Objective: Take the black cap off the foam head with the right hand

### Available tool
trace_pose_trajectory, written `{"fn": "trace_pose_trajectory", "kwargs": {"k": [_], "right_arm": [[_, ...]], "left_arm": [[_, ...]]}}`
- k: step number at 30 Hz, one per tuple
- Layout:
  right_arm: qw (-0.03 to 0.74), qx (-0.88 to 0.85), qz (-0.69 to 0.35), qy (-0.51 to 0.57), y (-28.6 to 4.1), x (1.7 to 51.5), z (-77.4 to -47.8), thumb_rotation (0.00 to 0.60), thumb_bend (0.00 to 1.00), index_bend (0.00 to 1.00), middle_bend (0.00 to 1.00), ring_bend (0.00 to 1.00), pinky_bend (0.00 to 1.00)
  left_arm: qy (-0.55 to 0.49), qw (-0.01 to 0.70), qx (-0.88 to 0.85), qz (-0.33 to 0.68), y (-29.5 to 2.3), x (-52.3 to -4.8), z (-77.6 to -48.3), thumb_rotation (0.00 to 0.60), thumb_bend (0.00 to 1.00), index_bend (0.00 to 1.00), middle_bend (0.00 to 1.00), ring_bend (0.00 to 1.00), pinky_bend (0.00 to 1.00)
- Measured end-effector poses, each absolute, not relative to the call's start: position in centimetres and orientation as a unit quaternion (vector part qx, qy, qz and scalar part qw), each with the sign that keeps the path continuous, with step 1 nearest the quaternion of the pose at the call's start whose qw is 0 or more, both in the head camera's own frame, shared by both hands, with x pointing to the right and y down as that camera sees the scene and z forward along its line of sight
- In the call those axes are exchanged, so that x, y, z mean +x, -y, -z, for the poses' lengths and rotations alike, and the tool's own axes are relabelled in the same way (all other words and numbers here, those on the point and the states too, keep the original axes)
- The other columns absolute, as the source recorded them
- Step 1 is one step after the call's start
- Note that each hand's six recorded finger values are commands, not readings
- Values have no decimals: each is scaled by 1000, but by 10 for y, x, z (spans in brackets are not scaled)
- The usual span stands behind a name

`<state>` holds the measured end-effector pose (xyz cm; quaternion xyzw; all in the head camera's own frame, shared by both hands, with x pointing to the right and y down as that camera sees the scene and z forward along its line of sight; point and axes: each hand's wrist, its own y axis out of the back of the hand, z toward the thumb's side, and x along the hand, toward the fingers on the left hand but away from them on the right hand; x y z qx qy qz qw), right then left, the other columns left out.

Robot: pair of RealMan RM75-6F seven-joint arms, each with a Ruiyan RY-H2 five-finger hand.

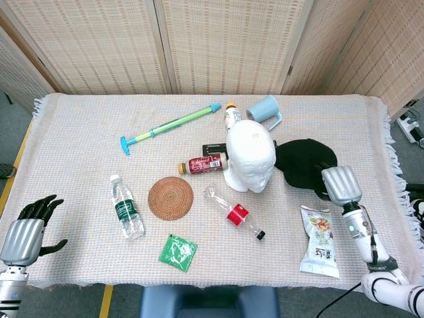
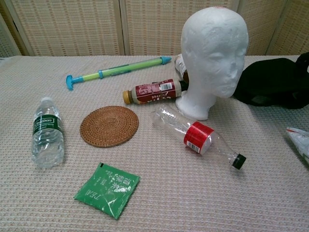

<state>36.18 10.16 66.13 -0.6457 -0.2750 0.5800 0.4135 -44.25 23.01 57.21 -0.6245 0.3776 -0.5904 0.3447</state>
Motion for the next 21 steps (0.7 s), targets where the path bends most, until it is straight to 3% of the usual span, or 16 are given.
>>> {"fn": "trace_pose_trajectory", "kwargs": {"k": [2,6,10,13,21], "right_arm": [[402,-654,-578,277,-105,358,-658,497,0,0,50,95,374],[397,-655,-573,293,-110,364,-640,494,0,0,50,102,374],[406,-643,-566,318,-118,376,-615,502,0,17,139,195,397],[416,-629,-559,345,-129,388,-594,505,9,102,212,237,425],[402,-599,-562,405,-187,424,-546,528,42,186,254,254,430]], "left_arm": [[-377,344,-624,591,-230,-443,-572,600,88,211,167,170,204],[-381,343,-623,591,-230,-444,-572,600,88,211,167,169,204],[-385,342,-621,591,-230,-446,-573,600,86,210,167,169,204],[-391,343,-618,589,-229,-447,-572,600,88,210,167,169,205],[-412,357,-605,580,-226,-449,-568,600,88,209,167,170,204]]}}
